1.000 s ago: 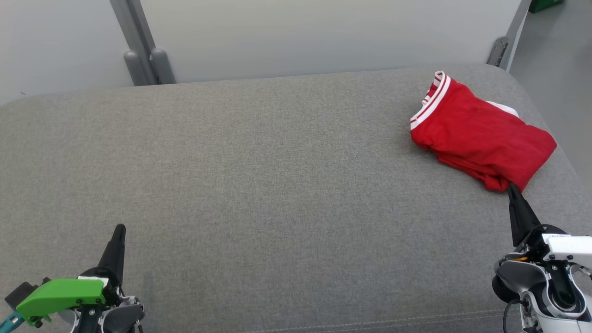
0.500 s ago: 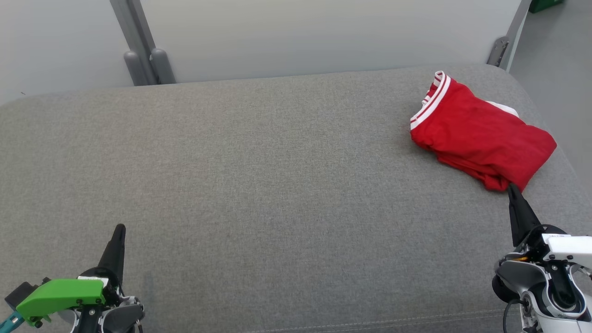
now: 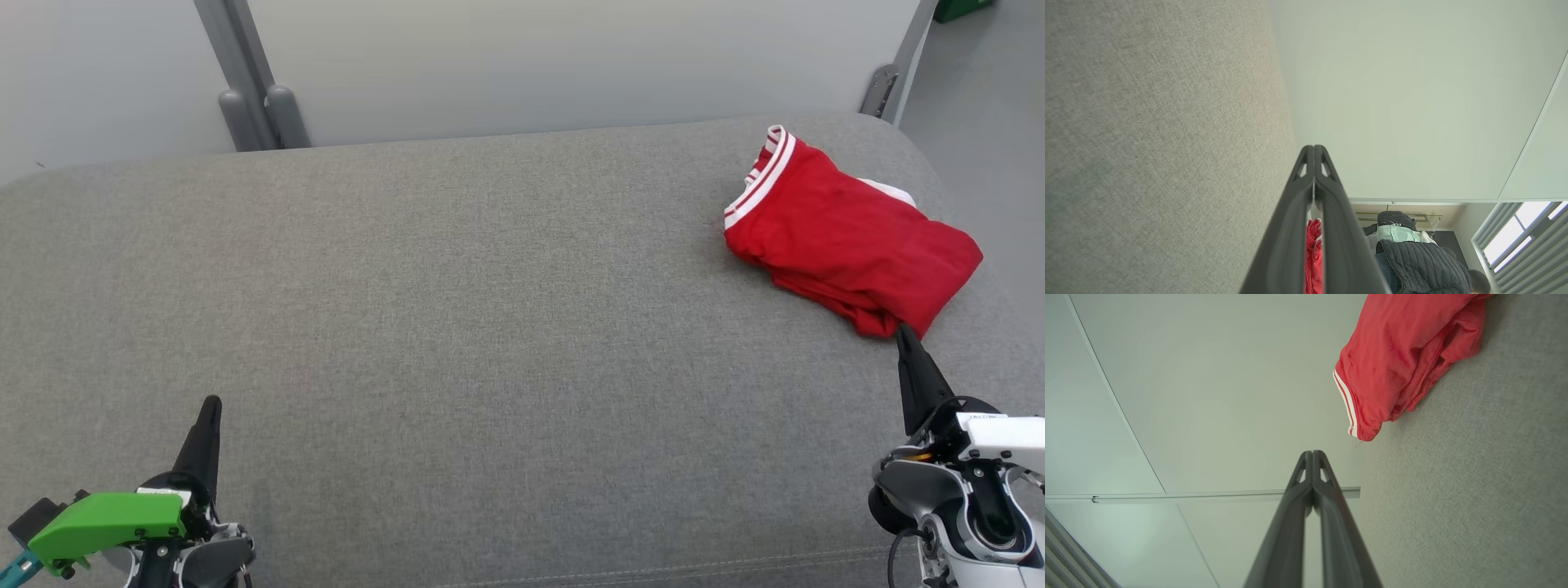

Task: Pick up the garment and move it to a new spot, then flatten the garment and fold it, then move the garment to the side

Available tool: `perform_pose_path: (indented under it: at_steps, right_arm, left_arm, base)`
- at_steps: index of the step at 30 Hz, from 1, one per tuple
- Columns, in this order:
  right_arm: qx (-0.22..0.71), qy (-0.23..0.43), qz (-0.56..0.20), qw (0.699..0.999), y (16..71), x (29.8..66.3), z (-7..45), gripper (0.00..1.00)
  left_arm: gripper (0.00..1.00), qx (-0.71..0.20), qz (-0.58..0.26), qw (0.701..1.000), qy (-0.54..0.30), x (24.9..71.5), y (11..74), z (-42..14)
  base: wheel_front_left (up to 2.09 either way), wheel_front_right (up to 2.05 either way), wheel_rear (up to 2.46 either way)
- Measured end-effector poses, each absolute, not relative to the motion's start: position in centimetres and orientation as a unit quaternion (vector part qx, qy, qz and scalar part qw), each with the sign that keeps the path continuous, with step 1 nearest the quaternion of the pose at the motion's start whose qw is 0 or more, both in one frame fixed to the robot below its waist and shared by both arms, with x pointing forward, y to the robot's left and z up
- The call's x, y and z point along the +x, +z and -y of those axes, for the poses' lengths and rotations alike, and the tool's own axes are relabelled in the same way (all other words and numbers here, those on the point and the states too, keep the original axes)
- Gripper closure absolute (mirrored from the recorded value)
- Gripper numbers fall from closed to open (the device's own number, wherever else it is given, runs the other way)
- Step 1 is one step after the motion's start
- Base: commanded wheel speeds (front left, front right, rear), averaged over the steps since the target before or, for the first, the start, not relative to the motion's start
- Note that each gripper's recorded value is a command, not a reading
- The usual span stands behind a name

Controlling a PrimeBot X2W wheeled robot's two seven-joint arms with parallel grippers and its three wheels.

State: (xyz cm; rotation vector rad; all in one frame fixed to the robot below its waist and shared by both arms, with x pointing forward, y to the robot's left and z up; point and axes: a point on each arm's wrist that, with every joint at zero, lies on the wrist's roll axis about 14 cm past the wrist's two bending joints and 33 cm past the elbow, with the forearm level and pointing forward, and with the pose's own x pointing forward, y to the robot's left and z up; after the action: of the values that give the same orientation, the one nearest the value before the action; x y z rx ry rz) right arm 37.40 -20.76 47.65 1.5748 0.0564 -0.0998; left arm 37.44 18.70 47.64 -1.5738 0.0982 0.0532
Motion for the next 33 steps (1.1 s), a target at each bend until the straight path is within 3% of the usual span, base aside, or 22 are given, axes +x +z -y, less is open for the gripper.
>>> perform_pose_path:
  at_steps: [33]
  right_arm:
    - [0.708, -0.044, -0.026, 0.704, 47.67, 37.41, 20.71, 1.0]
  left_arm:
    - [1.0, -0.708, -0.044, 0.704, 0.024, 37.44, 47.64, -18.72]
  base:
    - [0.0, 0.0, 0.0]
